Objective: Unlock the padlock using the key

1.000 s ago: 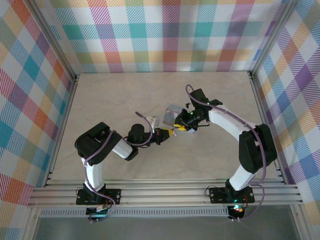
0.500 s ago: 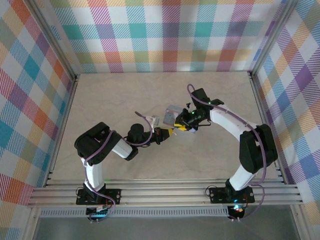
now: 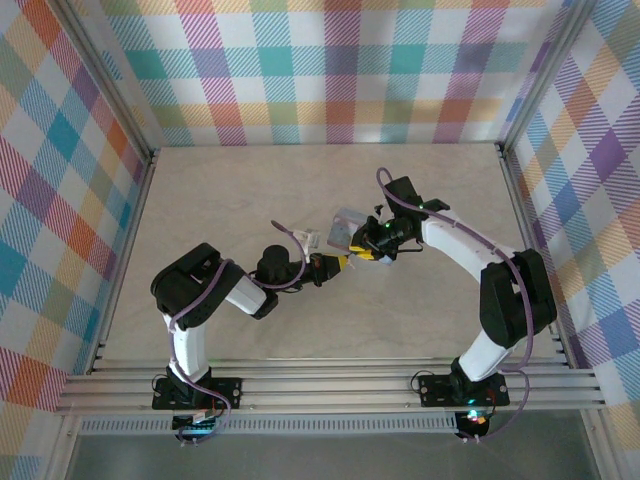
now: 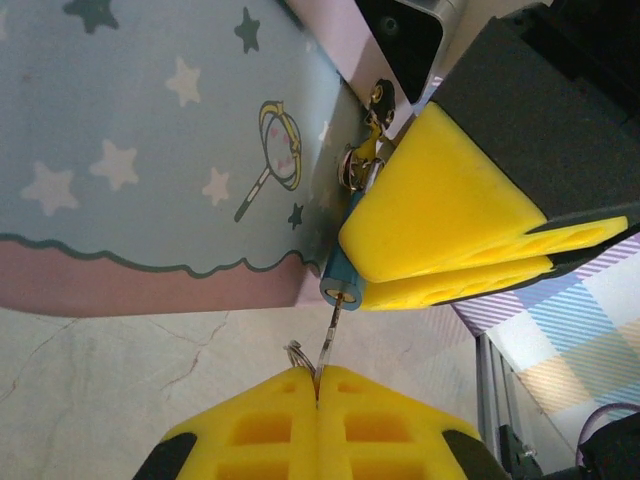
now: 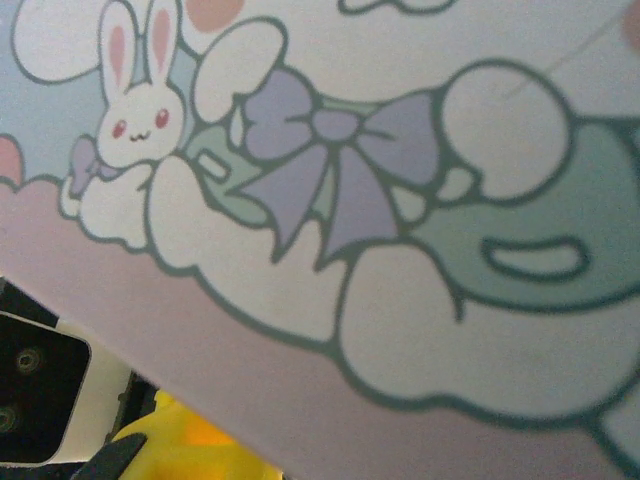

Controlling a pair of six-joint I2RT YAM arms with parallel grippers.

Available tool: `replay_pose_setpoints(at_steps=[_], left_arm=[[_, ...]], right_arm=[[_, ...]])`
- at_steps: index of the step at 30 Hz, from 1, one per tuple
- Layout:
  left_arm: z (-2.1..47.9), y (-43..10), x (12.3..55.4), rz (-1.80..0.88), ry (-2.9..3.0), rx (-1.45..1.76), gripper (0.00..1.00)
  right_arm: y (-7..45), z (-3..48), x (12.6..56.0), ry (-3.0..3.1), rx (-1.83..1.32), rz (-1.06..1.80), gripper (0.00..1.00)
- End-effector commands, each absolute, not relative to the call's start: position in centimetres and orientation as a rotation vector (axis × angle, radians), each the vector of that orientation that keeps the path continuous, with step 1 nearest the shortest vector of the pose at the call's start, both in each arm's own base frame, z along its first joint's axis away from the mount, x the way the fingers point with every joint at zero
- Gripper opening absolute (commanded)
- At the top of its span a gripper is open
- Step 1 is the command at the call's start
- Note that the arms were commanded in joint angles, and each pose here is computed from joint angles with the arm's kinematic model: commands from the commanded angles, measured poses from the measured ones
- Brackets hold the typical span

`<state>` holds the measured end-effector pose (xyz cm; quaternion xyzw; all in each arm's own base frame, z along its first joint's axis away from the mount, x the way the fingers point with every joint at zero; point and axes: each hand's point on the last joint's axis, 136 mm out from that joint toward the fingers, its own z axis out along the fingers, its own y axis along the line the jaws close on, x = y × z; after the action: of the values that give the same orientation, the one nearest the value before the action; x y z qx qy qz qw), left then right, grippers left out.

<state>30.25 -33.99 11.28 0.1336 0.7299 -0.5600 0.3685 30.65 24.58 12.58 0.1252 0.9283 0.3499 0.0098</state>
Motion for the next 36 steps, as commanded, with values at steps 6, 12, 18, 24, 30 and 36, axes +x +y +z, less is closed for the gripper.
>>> replay_pose_setpoints(at_steps=[6,12,18,24,30,36], left_arm=[[14.4,-35.7,30.8,-1.533,1.766,0.368,0.00],[13.9,-36.1,31.0,-1.549,1.782,0.357,0.00],[13.7,-36.4,31.2,-1.563,1.785,0.356,0.00],[14.6,-35.8,31.9,-1.554,1.763,0.344,0.00],[15.7,-35.8,32.2,-1.559,1.734,0.351,0.00],[15.6,-35.7,32.1,-1.576,1.747,0.338,0.00]], right_arm=[[25.8,13.0,29.2,2.902,0.365,1.195,0.00],[26.1,13.1,29.2,2.895,0.356,1.218,0.00],[26.0,13.3,28.9,2.885,0.340,1.231,0.00],[25.9,12.7,28.3,2.898,0.330,1.238,0.00],[25.7,12.5,28.0,2.918,0.288,1.214,0.00],[24.7,10.7,27.3,2.984,0.224,1.032,0.00]])
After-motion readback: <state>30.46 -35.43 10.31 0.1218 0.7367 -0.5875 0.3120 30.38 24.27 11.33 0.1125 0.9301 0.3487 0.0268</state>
